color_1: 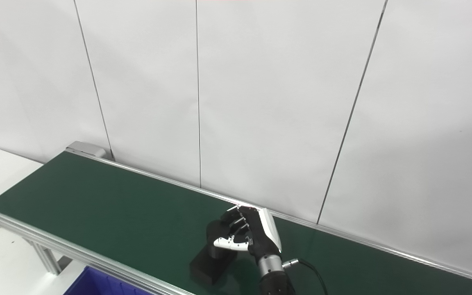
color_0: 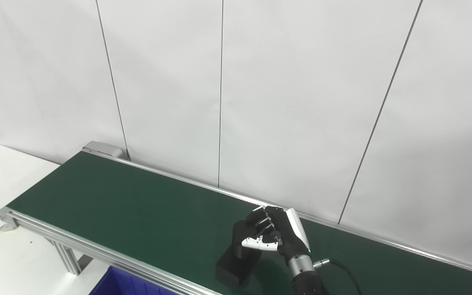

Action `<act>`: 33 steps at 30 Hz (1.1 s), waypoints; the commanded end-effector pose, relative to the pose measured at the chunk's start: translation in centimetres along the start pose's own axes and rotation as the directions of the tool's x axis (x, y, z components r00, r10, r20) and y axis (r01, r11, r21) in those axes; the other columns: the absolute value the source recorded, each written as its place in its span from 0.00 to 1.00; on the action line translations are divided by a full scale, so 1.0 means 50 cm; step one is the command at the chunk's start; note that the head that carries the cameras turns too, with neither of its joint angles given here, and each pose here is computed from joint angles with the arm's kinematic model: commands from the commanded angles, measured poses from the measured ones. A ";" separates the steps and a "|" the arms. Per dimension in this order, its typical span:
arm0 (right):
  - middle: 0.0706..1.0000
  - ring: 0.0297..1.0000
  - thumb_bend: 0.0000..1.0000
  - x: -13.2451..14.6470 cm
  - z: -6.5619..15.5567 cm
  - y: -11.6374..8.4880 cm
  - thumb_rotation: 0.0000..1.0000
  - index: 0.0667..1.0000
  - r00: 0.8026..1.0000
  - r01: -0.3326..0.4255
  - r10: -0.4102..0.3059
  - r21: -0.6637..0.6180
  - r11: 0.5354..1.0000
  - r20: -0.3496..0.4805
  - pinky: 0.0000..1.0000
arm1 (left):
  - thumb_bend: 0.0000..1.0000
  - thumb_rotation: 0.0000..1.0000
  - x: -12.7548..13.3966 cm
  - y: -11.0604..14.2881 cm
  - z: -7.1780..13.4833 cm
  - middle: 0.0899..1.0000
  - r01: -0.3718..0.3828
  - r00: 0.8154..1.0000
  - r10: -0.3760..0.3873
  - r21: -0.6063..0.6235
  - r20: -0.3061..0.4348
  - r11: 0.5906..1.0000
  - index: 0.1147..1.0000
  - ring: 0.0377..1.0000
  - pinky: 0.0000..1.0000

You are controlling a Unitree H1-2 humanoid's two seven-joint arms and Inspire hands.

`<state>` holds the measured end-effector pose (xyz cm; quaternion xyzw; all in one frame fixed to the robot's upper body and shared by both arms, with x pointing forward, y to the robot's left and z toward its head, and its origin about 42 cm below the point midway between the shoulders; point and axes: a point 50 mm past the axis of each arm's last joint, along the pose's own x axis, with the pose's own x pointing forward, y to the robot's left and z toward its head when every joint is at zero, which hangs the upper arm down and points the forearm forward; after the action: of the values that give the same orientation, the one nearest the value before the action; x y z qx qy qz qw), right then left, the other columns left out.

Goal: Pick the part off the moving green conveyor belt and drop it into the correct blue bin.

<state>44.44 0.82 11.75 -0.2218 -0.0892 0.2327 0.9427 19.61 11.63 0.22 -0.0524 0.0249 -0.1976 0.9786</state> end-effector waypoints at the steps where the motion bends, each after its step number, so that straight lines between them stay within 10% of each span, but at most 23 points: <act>1: 0.49 0.44 0.50 0.027 0.057 -0.011 0.00 0.47 0.992 0.032 -0.035 0.022 0.999 0.122 0.38 | 0.48 0.00 0.009 -0.002 0.021 0.69 0.013 0.998 -0.013 0.007 0.067 1.000 0.67 0.65 0.61; 14: 0.49 0.44 0.50 0.024 0.068 -0.034 0.00 0.47 0.982 0.082 -0.088 0.040 0.996 0.168 0.36 | 0.47 0.00 0.010 0.010 0.020 0.67 0.010 0.998 -0.010 0.010 0.067 1.000 0.67 0.63 0.58; 33: 0.48 0.42 0.50 -0.071 0.101 -0.181 0.00 0.48 0.897 0.290 -0.330 0.170 0.942 0.293 0.35 | 0.49 0.00 0.010 0.061 0.012 0.67 -0.013 0.999 0.012 0.013 0.047 1.000 0.67 0.65 0.60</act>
<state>43.16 -6.06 17.61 -0.1185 -0.2294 0.1232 0.9582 20.44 14.25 -0.38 -0.0465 0.0317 -0.1839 0.9813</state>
